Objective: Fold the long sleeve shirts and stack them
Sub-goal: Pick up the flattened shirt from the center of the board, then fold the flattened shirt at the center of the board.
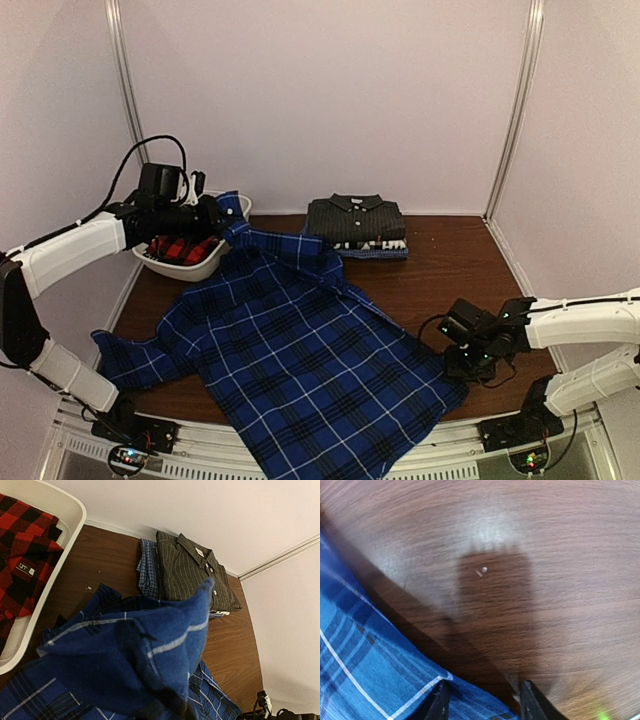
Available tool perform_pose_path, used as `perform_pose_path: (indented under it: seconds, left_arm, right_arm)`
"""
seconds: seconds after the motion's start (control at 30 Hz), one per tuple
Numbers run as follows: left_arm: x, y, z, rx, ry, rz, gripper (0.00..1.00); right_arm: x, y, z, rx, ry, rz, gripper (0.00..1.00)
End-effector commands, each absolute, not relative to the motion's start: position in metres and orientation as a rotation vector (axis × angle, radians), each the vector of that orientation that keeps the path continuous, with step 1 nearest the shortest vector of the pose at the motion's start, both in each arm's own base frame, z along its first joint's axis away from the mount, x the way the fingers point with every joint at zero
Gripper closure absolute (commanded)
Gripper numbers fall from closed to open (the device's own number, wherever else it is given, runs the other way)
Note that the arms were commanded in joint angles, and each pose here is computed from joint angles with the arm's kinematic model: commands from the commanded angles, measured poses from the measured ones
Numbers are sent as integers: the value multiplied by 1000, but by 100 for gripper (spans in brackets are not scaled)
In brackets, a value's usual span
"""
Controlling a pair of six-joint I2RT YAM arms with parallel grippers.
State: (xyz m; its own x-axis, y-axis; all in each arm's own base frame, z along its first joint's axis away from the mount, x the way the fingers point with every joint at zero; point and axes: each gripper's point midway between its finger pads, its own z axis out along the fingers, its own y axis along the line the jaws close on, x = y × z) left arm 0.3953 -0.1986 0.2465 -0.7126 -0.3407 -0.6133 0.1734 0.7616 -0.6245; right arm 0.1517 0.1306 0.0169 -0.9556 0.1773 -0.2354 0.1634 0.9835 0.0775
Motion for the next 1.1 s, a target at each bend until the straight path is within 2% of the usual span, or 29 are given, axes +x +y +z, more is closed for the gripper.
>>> perform_pose_path:
  seconds: [0.0,0.1,0.27,0.33,0.5,0.63,0.83,1.07]
  left_arm:
    - [402,-195,260,-104,2140,-867,100]
    - [403,-197,259,-94,2141,-878,100]
    - [404,-201,266,-71,2128,-897,100]
    - [403,-202,271,-58,2117,-906,100]
    - [399,-196,289,-66,2094,-875,100]
    - [388,-185,290,-92,2106,-829,100]
    - [359,-153,276,-172,2144,-689,100]
    - [325,-119,243,-254,2215,-537,100]
  right_arm:
    - [146,132,18,257,2888,105,55]
    - [148,135,23,250,2878,132,66]
    - [155,139,40,233,2836,153,94]
    - [160,147,53,197,2806,180,100]
    - [169,183,91,37,2736,264,100]
    - [159,218,103,-148,2735,264,100]
    - [113,275,91,-493,2762,283,100]
    - [80,289,68,-656,2799,284,100]
